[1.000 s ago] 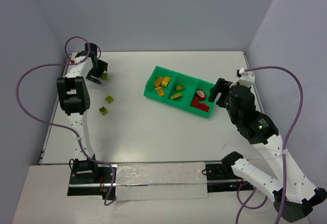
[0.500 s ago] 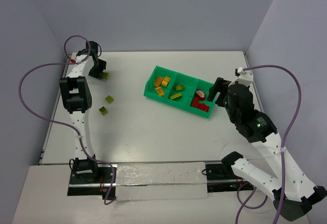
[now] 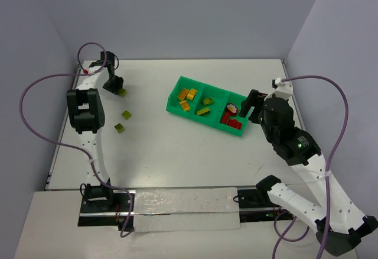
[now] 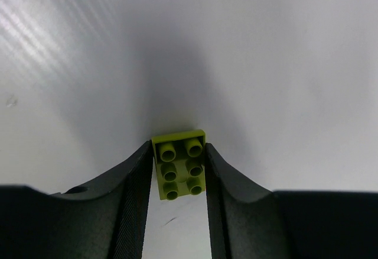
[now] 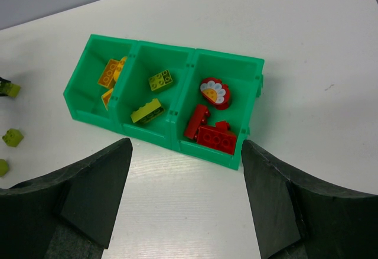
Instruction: Sort the legos into containers by color
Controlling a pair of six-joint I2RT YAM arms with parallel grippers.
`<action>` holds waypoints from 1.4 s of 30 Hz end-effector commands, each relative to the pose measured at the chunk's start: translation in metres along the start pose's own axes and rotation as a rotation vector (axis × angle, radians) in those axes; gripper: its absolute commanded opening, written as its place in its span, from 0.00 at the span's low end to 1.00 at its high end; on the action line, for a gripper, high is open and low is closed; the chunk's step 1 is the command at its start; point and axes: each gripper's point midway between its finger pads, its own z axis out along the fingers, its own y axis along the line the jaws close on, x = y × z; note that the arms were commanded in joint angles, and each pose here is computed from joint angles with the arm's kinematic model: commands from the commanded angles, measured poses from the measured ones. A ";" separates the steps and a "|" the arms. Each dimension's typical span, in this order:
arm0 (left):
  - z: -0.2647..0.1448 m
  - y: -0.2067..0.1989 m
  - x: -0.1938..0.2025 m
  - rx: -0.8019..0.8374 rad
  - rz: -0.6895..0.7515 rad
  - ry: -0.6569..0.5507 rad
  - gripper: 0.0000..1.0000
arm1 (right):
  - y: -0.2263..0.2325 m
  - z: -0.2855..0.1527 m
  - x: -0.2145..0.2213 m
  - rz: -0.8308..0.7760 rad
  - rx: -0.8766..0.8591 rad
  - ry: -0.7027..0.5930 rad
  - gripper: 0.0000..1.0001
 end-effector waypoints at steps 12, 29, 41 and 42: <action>-0.223 -0.050 0.107 0.439 0.628 -0.076 0.07 | 0.010 -0.014 -0.023 0.089 -0.072 -0.077 0.81; -0.301 -0.140 0.336 0.792 0.881 0.121 0.07 | -0.011 -0.032 -0.026 0.086 -0.018 -0.102 0.81; -0.284 -0.154 0.361 0.825 0.892 0.159 0.78 | -0.014 -0.030 -0.026 0.069 0.001 -0.103 0.82; -0.288 -0.154 0.357 0.829 0.893 0.150 0.81 | -0.014 -0.030 -0.025 0.071 0.000 -0.102 0.82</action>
